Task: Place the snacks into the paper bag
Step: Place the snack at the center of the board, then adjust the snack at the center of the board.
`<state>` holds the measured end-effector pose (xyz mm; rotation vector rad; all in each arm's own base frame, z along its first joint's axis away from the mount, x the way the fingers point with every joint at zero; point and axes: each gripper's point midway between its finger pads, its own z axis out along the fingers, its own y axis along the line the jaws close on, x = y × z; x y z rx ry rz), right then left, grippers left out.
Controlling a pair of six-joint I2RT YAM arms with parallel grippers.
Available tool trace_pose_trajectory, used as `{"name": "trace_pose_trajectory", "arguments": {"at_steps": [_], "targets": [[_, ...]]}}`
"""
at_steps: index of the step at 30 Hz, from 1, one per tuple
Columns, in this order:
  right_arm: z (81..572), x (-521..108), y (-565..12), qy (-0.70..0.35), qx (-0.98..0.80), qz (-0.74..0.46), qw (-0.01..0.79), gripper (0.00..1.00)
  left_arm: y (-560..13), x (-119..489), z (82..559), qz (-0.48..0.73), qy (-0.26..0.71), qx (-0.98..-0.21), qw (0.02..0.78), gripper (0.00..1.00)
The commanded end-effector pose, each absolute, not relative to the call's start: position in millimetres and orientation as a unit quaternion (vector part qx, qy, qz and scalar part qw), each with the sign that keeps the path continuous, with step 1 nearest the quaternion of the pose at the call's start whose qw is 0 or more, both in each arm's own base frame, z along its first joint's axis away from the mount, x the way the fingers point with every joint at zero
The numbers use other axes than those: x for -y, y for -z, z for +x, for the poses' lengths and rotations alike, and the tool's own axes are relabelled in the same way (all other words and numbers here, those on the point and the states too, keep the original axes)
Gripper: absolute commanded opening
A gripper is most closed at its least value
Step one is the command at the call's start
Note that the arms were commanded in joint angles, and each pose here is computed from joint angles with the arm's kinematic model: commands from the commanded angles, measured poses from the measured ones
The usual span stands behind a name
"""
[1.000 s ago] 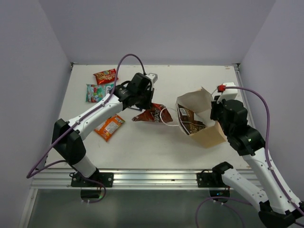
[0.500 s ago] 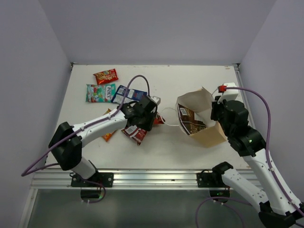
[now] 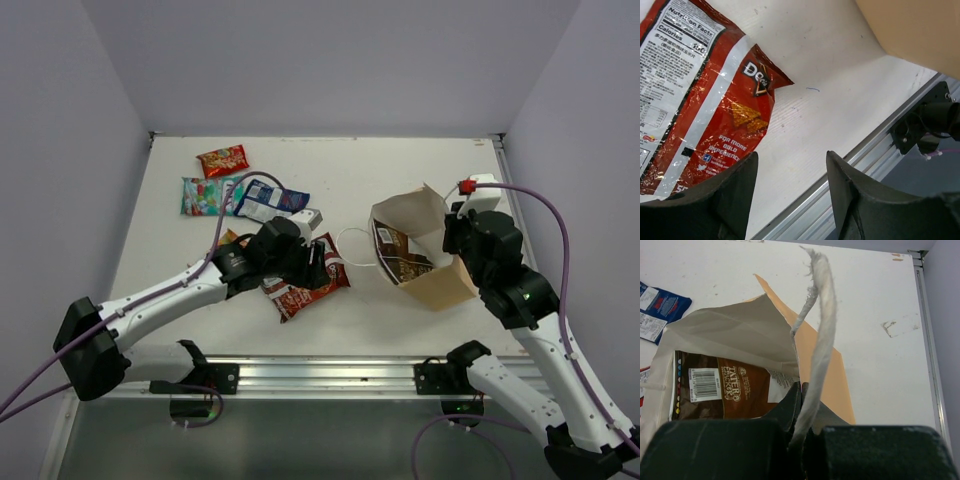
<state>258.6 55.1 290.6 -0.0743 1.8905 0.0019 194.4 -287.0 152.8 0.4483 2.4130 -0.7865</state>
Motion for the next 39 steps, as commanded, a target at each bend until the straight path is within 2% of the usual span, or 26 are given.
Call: {"name": "trace_pose_trajectory", "arguments": {"at_steps": [1,9,13,18,24,29,35,39], "targets": [[262.8,-61.5,-307.4,-0.023,-0.791,-0.022,0.611,0.00,-143.7,283.9,215.2,0.119,0.295,-0.901,0.296,0.59],[262.7,-61.4,-306.0,-0.023,-0.793,-0.023,0.609,0.00,-148.7,304.0,281.3,0.092,0.311,-0.881,0.343,0.50],[263.1,-62.9,-304.8,-0.025,-0.793,-0.024,0.608,0.00,-119.3,311.4,302.5,0.082,0.286,-0.891,0.344,0.49],[262.8,-62.8,-304.8,-0.025,-0.794,-0.024,0.607,0.00,-55.5,298.5,288.5,0.076,0.246,-0.921,0.292,0.46],[265.0,-65.5,-302.8,-0.031,-0.794,-0.025,0.607,0.00,-7.8,279.8,270.9,0.086,0.200,-0.941,0.259,0.44],[265.9,-66.7,-302.0,-0.031,-0.795,-0.027,0.605,0.00,-11.0,296.2,293.7,0.137,0.194,-0.930,0.281,0.44],[265.6,-65.1,-302.4,-0.027,-0.795,-0.025,0.605,0.00,-47.5,342.5,341.3,0.193,0.222,-0.897,0.330,0.45],[264.1,-63.3,-304.4,-0.026,-0.793,-0.024,0.608,0.00,-71.8,347.9,342.0,0.182,0.243,-0.890,0.342,0.47]]}}
